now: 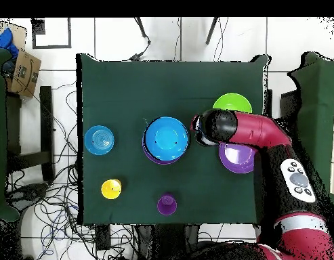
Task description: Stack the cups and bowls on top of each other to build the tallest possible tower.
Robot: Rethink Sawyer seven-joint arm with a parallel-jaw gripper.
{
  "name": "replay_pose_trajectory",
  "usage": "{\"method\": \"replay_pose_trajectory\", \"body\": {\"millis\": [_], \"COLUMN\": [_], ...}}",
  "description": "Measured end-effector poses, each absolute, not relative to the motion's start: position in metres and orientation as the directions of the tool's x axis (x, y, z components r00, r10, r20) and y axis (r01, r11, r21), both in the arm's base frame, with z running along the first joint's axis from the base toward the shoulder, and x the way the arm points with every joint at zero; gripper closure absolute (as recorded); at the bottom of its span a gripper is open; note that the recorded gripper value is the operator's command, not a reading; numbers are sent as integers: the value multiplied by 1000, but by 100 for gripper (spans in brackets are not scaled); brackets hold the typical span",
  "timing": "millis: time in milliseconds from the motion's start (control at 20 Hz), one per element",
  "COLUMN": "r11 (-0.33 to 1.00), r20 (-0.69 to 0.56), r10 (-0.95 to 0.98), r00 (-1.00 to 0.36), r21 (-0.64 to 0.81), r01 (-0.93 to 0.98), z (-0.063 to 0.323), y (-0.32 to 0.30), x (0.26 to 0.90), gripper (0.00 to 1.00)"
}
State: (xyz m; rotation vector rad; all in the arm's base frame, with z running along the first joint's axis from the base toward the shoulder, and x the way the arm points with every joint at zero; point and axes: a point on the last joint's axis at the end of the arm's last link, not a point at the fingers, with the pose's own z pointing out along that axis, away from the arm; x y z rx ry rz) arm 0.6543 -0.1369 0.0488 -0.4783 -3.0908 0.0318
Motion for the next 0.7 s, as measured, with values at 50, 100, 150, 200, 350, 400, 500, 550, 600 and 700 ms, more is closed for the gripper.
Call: {"method": "replay_pose_trajectory", "body": {"millis": [50,100,150,200,350,400,500,550,600,700], "r11": [954,954,954,954,953,952,950,949,949,946], "r20": [9,4,-4,-11,-23,-24,-24,-24,-25,-26], "r10": [300,298,298,299,304,305,310,313,315,322], "r00": [-954,-954,-955,-954,-952,-952,-950,-949,-949,-946], "r21": [-23,-23,-21,-19,-15,-15,-14,-15,-15,-16], "r01": [300,298,298,299,304,305,311,313,316,323], "z": [48,47,45,44,43,43,44,45,45,47], "y": [-137,-137,-137,-138,-141,-142,-146,-147,-149,-154], "x": [654,653,651,650,646,645,643,642,642,640], "gripper": [0,0,0,0,0,0,0,0,0,0]}}
